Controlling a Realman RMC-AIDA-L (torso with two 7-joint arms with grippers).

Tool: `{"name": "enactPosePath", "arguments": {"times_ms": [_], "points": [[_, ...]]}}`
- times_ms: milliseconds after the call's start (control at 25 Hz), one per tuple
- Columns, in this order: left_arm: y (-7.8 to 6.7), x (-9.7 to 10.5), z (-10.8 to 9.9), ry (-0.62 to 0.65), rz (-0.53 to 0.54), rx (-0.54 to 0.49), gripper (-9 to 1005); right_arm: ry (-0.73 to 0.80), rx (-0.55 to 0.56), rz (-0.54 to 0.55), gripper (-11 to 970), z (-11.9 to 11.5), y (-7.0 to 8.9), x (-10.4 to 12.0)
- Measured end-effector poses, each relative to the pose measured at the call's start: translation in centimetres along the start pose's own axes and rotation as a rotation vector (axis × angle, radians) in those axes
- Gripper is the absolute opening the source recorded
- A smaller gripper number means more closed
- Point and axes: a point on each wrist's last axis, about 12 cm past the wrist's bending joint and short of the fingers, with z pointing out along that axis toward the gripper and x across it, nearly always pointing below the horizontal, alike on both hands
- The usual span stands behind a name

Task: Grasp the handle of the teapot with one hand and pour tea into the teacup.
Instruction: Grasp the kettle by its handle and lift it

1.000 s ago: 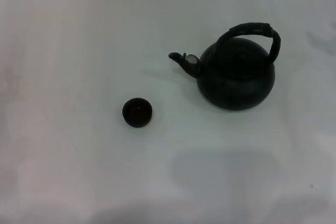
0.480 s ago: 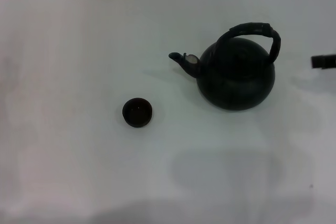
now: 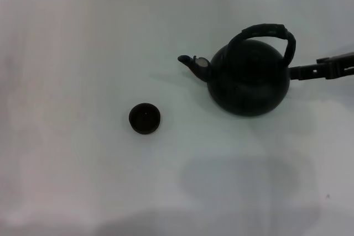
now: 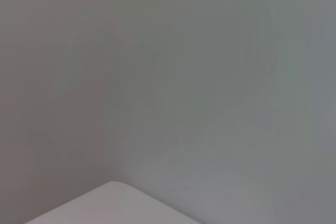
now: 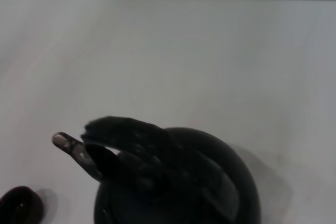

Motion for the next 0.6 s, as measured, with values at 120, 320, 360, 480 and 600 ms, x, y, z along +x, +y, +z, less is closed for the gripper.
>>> {"name": "enactPosePath", "arguments": {"times_ms": [120, 320, 360, 480, 600], "points": [[0.0, 0.0, 0.0, 0.000, 0.001, -0.001, 892, -0.021, -0.006, -0.008, 865, 0.3, 0.3, -0.3], [0.1, 0.0, -0.1, 0.003, 0.005, -0.001, 893, -0.061, -0.003, 0.001, 864, 0.8, 0.3, -0.7], [0.1, 0.0, -0.2, 0.003, 0.005, -0.002, 893, -0.061, -0.003, 0.004, 864, 0.9, 0.2, -0.7], [0.2, 0.1, -0.3, 0.003, 0.002, -0.006, 893, -0.058, -0.003, 0.011, 865, 1.2, 0.1, -0.7], [0.2, 0.1, -0.3, 0.003, 0.002, -0.007, 893, -0.064, 0.001, 0.014, 865, 1.3, 0.0, -0.7]]}}
